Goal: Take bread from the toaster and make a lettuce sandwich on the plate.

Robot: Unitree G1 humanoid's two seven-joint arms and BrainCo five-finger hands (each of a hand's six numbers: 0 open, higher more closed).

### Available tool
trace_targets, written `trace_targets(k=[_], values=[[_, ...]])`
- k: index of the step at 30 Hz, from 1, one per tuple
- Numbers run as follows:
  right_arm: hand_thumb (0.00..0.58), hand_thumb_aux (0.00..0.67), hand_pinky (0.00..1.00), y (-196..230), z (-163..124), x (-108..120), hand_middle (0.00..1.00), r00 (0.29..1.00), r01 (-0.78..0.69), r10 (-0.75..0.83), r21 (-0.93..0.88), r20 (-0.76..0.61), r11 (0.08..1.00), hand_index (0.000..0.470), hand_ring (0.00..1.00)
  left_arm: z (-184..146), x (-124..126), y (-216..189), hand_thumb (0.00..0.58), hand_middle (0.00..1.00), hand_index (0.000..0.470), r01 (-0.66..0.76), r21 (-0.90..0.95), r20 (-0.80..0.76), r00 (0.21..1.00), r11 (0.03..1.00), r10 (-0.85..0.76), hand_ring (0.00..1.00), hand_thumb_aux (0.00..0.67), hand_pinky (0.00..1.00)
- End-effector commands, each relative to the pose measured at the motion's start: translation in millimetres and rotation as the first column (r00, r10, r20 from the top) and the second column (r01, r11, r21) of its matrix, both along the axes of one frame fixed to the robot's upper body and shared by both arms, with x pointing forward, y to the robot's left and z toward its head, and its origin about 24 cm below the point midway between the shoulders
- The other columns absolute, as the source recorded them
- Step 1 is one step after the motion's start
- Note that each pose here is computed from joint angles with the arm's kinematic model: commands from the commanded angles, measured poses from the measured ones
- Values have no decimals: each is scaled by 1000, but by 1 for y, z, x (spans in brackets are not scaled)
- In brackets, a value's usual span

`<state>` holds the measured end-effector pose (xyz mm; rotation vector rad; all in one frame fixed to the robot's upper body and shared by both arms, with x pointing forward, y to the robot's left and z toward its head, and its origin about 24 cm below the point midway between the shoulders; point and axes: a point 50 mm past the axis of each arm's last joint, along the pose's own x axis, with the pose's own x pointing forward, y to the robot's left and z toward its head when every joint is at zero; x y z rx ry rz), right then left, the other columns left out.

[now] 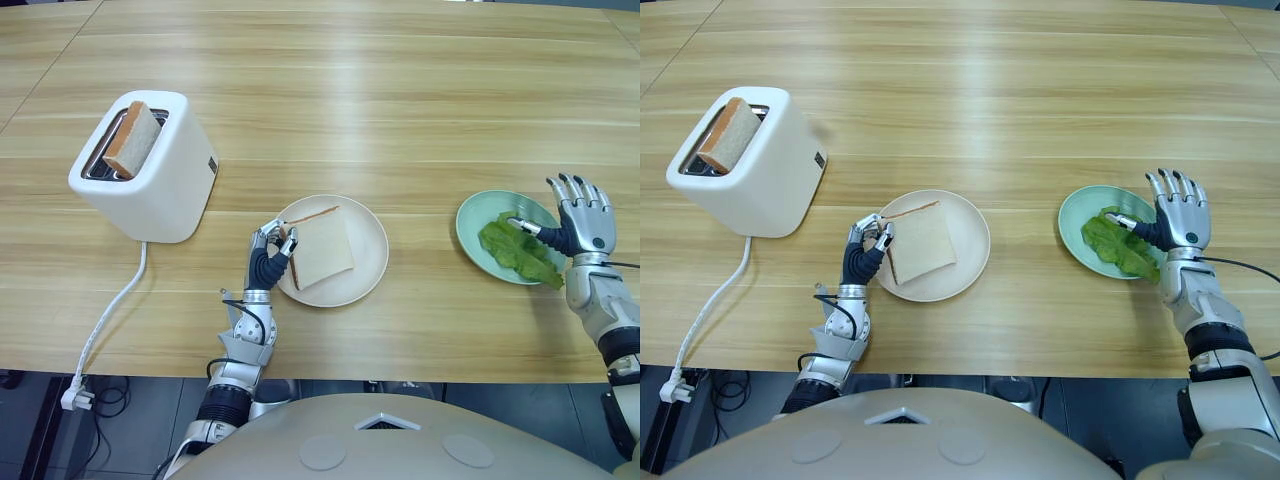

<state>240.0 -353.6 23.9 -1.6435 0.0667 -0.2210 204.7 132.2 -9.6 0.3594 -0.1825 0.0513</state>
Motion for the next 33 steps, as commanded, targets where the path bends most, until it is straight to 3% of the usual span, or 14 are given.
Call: trace_targets(k=[1, 6, 7, 8, 9, 10, 11, 12, 13, 14, 15, 25, 29, 33], values=[[0, 0, 0, -3, -15, -12, 0, 996, 0, -2, -21, -94, 1000, 0, 0, -4, -1, 1, 0, 0, 0, -16, 53, -31, 999, 998, 18, 0, 0, 0], [5, 3, 0, -3, -21, -18, 0, 993, -6, 2, -36, -120, 999, 2, 0, -1, 0, 7, 0, 0, 0, -49, 70, -14, 999, 996, 50, 0, 0, 0], [66, 39, 0, -4, -22, -19, 0, 992, -9, 4, -38, -130, 999, 27, 0, -1, 0, 9, 0, 0, 0, -55, 70, -11, 998, 996, 56, 0, 0, 0], [187, 118, 0, -3, -23, -20, 0, 990, -15, 9, -43, -139, 999, 81, 0, 0, 1, 10, 0, 0, 0, -60, 73, -7, 998, 996, 61, 0, 0, 0], [268, 179, 0, -3, -24, -21, 0, 990, -19, 13, -44, -143, 999, 123, 0, 1, 1, 12, 0, 0, 0, -66, 73, -3, 998, 995, 67, 0, 0, 0], [268, 179, 0, -3, -24, -23, 0, 989, -23, 16, -46, -146, 999, 123, 0, 2, 1, 13, 0, 0, 0, -72, 73, 3, 997, 995, 72, 0, 0, 0], [482, 394, 0, -3, -24, -25, 0, 989, -28, 21, -47, -148, 999, 271, 0, 4, 2, 14, 0, 0, 0, -77, 75, 8, 997, 994, 76, 0, 0, 0], [482, 394, 0, -2, -25, -26, 0, 988, -34, 26, -47, -149, 998, 271, 0, 4, 2, 15, 0, 0, 0, -80, 76, 11, 997, 994, 80, 0, 0, 0], [543, 502, 0, -2, -25, -26, 0, 988, -41, 33, -53, -149, 998, 345, 0, 5, 3, 16, 0, 0, 0, -84, 77, 15, 996, 994, 83, 0, 0, 0], [543, 502, 0, -1, -24, -26, 0, 989, -48, 39, -59, -146, 997, 345, 0, 6, 3, 16, 0, 0, 0, -88, 76, 18, 996, 993, 87, 0, 0, 0], [580, 670, 0, 0, -24, -25, 0, 989, -56, 46, -66, -143, 996, 460, 0, 7, 4, 17, 0, 0, 0, -92, 75, 22, 996, 993, 90, 0, 0, 0], [580, 670, 0, 14, -9, -10, 0, 992, -129, 127, -104, -23, 986, 460, 0, 14, 11, 19, 0, 0, 0, -106, 67, 63, 993, 992, 102, 0, 0, 0], [580, 670, 0, 43, 10, 0, 0, 960, -242, 250, -78, 127, 967, 460, 0, 16, 15, 23, 0, 0, 0, -133, 65, 81, 989, 989, 127, 0, 0, 0], [580, 670, 0, 82, 38, 9, 0, 885, -372, 364, -29, 291, 928, 460, 0, 22, 20, 30, 0, 0, 0, -175, 54, 125, 978, 983, 167, 0, 0, 0]])
